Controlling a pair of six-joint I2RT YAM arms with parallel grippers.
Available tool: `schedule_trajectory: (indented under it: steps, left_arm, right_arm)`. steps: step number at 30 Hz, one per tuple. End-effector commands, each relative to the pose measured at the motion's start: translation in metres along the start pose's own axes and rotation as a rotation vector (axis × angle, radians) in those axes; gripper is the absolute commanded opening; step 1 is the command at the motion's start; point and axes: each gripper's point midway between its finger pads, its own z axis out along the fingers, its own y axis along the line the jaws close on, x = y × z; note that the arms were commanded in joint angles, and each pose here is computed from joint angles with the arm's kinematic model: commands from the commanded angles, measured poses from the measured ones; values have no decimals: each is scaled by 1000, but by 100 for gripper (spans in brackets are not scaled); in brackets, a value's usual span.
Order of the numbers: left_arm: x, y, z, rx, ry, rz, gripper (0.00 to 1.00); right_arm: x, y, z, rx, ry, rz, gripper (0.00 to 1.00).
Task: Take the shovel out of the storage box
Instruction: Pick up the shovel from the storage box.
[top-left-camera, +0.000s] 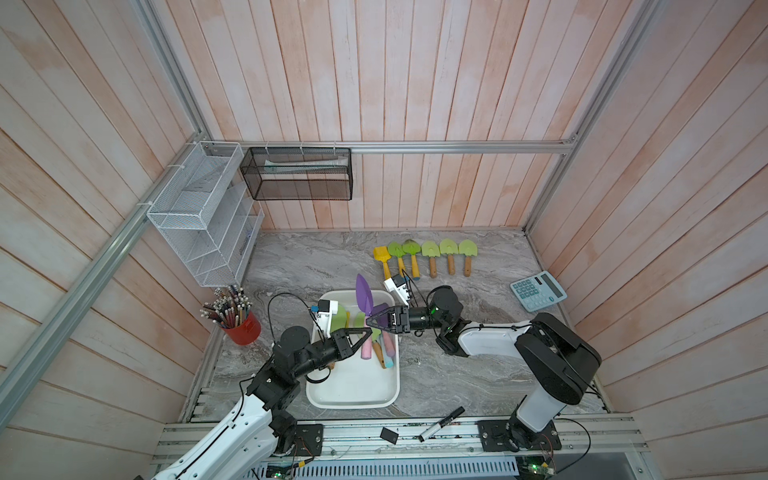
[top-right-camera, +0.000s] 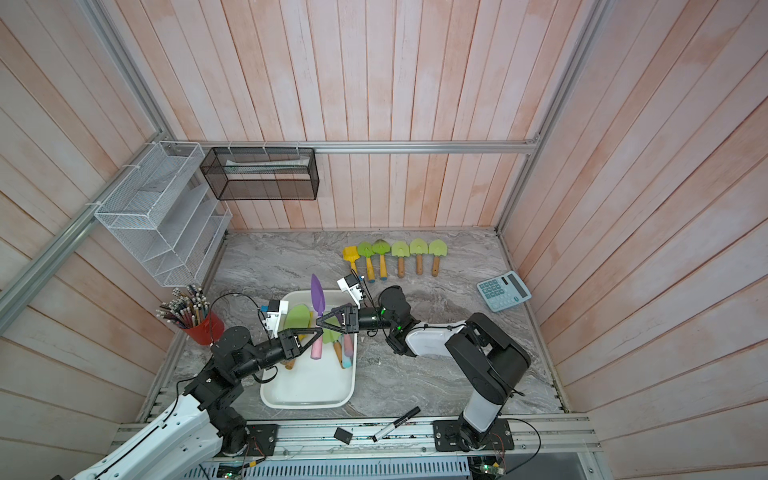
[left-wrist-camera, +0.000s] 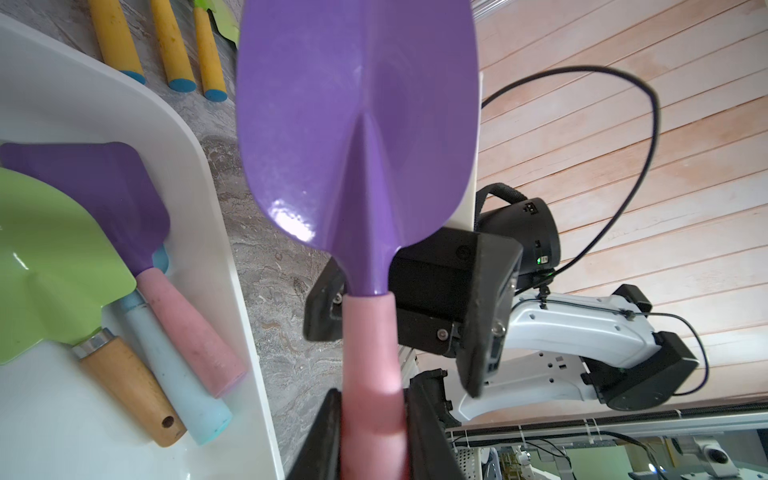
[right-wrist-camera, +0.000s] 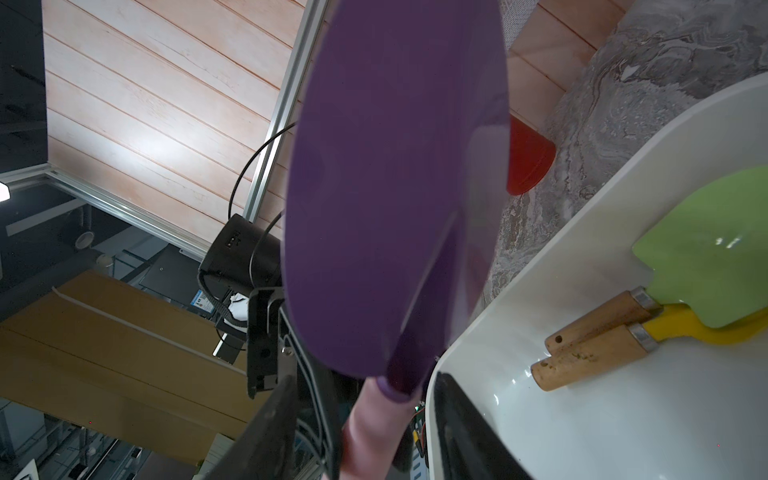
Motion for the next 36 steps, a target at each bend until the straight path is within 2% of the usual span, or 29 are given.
schedule_trajectory:
  steps: [1,17,18,20,23,27,31,36]
  left_arm:
    - [1,-6,-1,44,-2,24,8]
    - [4,-6,0,61,11,23,9]
    - [4,-7,0,61,13,24,10]
    - [5,-4,0,53,15,22,14]
    - [5,0,-1,22,13,33,31]
    - [-1,-1,-6,-34,-1,71,37]
    - [-8,12,-13,-154,-27,101,38]
    - [-15,67,-27,-501,-30,98,42]
  right_arm:
    - [-4,19,6,-73,8,-43,51]
    - [-7,31,7,-187,0,-15,24]
    - [-7,31,7,-191,2,17,21]
    - [-7,30,7,-193,0,22,17]
    - [-9,26,5,-181,-12,28,16]
    - [-16,17,-5,-137,-42,38,15]
    - [-30,1,-24,-39,-82,35,16]
    - [-48,-41,-50,203,-115,77,17]
